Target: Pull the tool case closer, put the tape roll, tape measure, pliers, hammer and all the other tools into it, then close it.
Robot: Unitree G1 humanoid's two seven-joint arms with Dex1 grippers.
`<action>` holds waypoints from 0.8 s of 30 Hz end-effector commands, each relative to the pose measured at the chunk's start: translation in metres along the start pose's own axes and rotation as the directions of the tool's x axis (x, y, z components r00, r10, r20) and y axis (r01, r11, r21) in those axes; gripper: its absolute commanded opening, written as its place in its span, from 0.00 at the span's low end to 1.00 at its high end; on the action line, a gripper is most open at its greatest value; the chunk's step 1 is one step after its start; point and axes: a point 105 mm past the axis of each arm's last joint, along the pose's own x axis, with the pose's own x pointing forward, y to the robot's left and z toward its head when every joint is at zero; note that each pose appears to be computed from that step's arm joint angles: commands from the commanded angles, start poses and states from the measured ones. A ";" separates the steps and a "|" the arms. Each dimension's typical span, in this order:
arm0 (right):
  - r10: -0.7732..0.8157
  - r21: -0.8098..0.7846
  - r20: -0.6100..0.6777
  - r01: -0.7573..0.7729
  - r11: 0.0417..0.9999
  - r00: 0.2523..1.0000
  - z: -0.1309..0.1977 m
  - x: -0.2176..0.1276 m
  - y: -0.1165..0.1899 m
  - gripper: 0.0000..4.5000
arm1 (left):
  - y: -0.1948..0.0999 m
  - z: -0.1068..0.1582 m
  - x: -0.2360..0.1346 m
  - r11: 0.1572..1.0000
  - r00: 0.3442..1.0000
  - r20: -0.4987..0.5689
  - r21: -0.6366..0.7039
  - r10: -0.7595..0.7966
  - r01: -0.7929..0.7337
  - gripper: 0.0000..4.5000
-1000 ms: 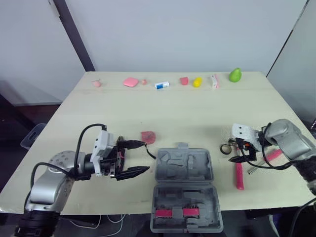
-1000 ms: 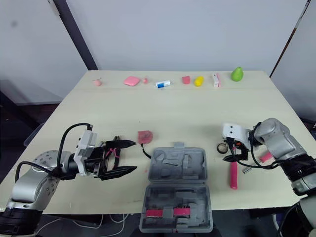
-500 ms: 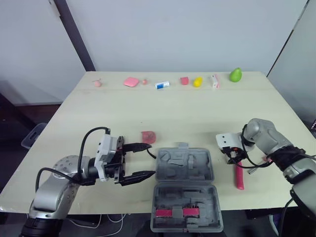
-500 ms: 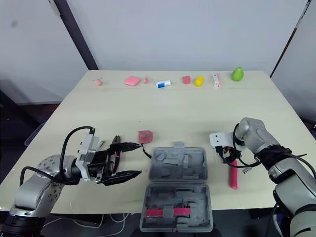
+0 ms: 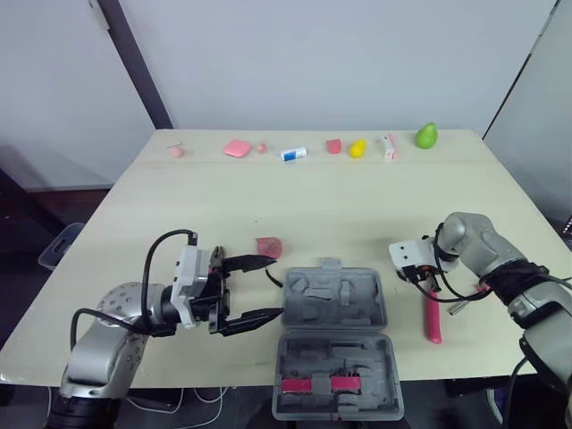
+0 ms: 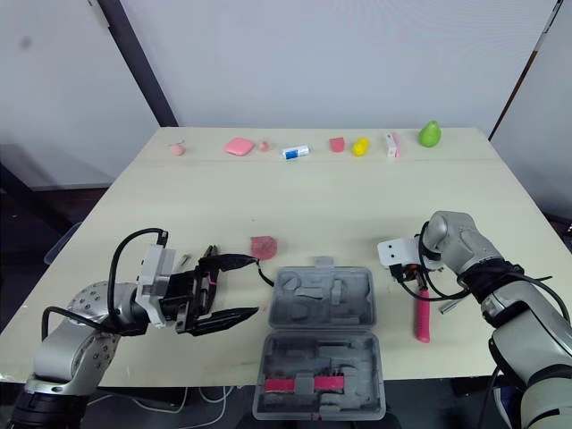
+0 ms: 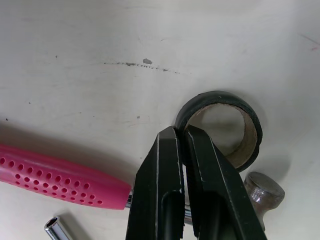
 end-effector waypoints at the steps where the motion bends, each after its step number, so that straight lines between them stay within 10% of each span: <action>1: -0.040 -0.036 0.018 0.040 0.999 0.999 0.005 -0.022 -0.009 0.01 | 0.000 0.002 0.000 1.000 1.000 0.004 0.024 -0.006 0.006 1.00; 24: 0.028 -0.403 0.222 0.065 0.913 0.975 0.212 -0.031 -0.009 0.01 | -0.006 -0.022 -0.062 0.956 0.954 -0.079 -0.021 0.290 -0.292 1.00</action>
